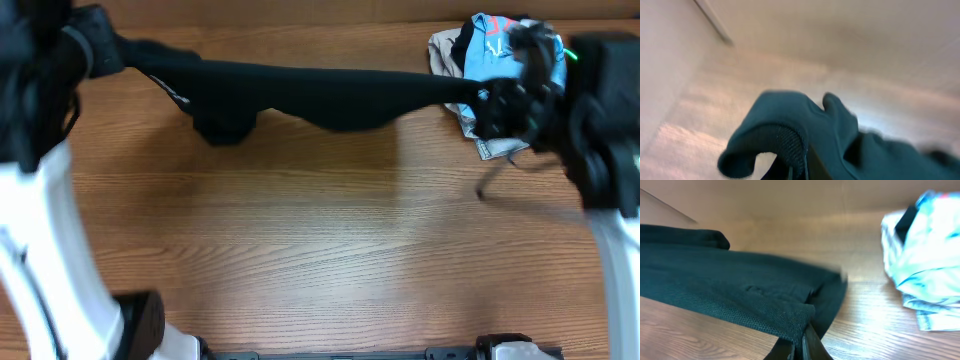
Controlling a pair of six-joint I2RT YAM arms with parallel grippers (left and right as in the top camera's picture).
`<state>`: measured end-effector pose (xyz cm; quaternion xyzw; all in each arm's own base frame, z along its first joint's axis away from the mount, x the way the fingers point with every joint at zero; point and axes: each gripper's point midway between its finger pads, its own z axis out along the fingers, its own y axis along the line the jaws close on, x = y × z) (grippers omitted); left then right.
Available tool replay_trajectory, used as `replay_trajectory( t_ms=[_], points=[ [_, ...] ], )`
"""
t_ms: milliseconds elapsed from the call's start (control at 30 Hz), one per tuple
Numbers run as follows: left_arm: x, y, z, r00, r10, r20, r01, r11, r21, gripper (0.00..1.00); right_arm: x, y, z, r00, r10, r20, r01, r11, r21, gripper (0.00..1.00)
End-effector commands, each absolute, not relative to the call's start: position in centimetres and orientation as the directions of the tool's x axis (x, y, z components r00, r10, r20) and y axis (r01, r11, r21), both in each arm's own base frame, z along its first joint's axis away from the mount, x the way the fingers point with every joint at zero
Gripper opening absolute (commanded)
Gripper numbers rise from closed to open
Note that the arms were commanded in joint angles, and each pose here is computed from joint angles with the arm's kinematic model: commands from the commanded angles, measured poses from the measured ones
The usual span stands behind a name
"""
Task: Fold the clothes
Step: 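Stretch the t-shirt between both grippers, pulling apart left and right, then lower the stretched t-shirt flat onto the table with both grippers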
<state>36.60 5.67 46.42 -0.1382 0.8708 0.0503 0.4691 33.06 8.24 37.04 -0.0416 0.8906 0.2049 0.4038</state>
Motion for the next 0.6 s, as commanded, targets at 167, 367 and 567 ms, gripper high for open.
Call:
replay_trajectory(
  t_ms=[167,367,567],
  points=[
    [29.9,5.6,52.5,-0.355,-0.166,-0.920,-0.292,0.955,-0.059,0.04,26.7,4.7,41.6,-0.532,0.120,-0.838,-0.138,0.964,0.226,0.04],
    [31.6,6.0,51.4,-0.388,-0.168,-0.906,-0.306,0.951,-0.045,0.04,28.2,3.8,41.3,-0.528,0.118,-0.841,-0.090,0.977,0.194,0.04],
    [37.0,8.1,49.3,-0.417,-0.153,-0.896,-0.378,0.926,0.018,0.04,35.0,4.2,38.6,-0.570,0.111,-0.814,-0.083,0.978,0.192,0.04]
  ],
)
